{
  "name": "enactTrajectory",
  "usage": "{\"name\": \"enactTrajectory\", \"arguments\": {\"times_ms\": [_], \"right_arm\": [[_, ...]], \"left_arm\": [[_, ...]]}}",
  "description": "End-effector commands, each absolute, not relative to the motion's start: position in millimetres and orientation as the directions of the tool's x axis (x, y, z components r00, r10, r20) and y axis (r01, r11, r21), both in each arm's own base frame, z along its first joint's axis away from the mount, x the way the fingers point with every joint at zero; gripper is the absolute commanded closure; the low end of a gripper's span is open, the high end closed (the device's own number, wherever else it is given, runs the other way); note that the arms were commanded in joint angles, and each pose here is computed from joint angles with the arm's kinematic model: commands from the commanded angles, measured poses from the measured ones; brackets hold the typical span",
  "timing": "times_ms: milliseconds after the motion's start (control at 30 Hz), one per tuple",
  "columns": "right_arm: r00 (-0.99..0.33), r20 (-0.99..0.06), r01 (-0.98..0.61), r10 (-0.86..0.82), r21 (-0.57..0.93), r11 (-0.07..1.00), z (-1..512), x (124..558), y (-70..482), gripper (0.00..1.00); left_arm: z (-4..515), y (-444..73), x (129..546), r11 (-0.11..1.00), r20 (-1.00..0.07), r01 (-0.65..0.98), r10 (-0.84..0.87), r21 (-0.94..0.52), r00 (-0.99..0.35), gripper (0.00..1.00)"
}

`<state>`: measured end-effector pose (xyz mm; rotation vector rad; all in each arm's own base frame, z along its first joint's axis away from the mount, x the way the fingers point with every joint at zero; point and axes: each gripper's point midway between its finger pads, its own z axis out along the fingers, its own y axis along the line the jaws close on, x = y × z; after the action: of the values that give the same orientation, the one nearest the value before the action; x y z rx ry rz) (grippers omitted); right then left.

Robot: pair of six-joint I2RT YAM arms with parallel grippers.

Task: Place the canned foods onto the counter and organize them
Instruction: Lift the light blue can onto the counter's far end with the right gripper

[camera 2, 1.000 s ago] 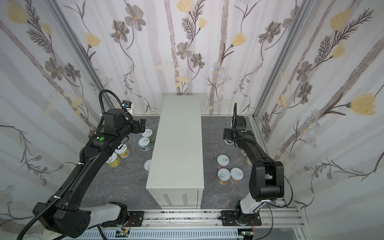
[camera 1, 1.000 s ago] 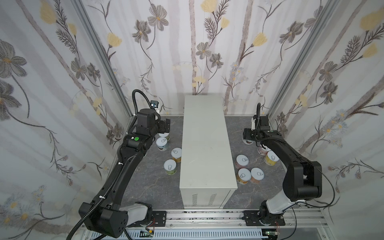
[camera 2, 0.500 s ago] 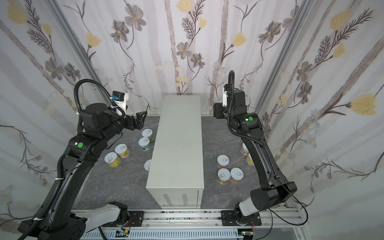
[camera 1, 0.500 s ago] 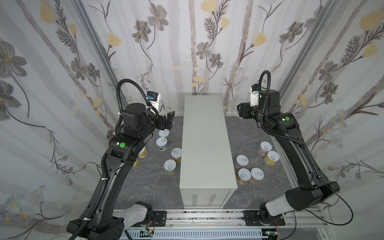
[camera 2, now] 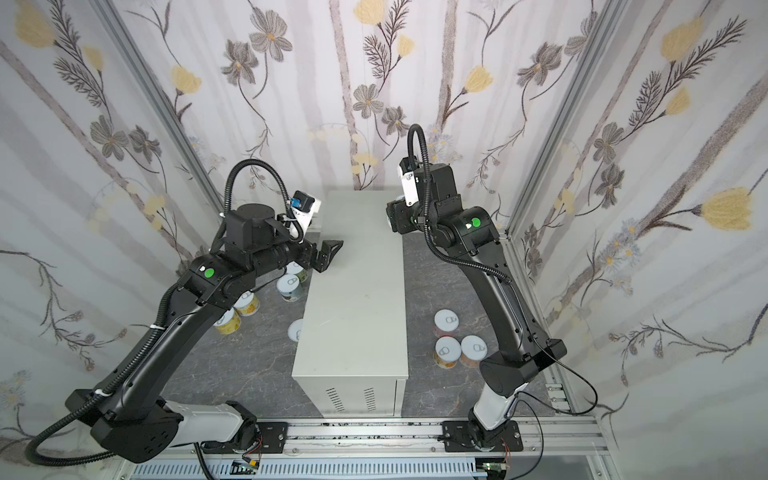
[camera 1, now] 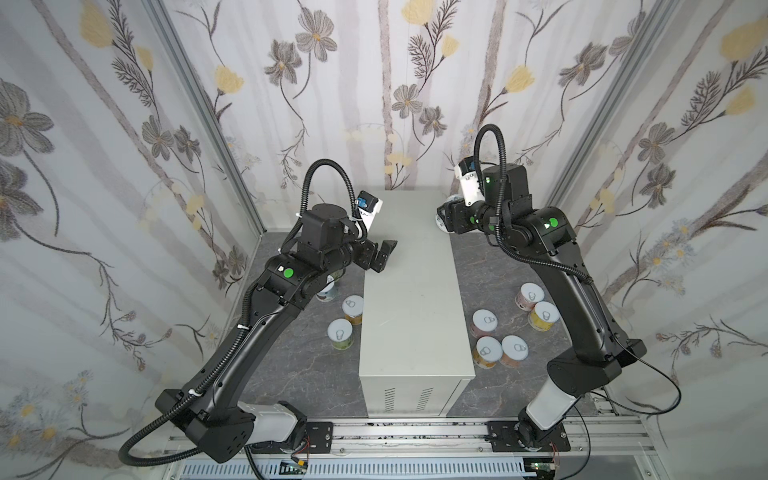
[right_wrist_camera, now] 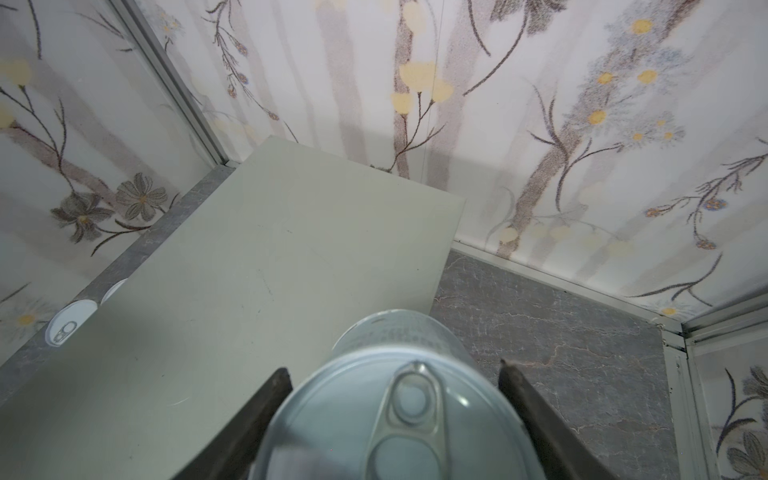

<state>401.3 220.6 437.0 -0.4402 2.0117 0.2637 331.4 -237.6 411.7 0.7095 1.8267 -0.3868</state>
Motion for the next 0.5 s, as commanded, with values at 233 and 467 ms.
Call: {"name": "enactTrajectory", "arguments": {"times_ms": [233, 467], "right_arm": [[-0.423, -0.864, -0.519, -0.271, -0.014, 0.855, 416.3, 404.2, 248.8, 0.44], [-0.425, -0.856, -0.544, -0.295, -0.019, 0.839, 407.1, 407.4, 258.1, 0.3]], "left_arm": [[389.7, -269.2, 330.7, 0.7, -0.89, 0.701, 0.397, 0.135, -0.225, 0.0], [381.1, -271.6, 331.4, 0.698, -0.876, 0.702, 0.419, 0.143, -0.238, 0.0]]}}
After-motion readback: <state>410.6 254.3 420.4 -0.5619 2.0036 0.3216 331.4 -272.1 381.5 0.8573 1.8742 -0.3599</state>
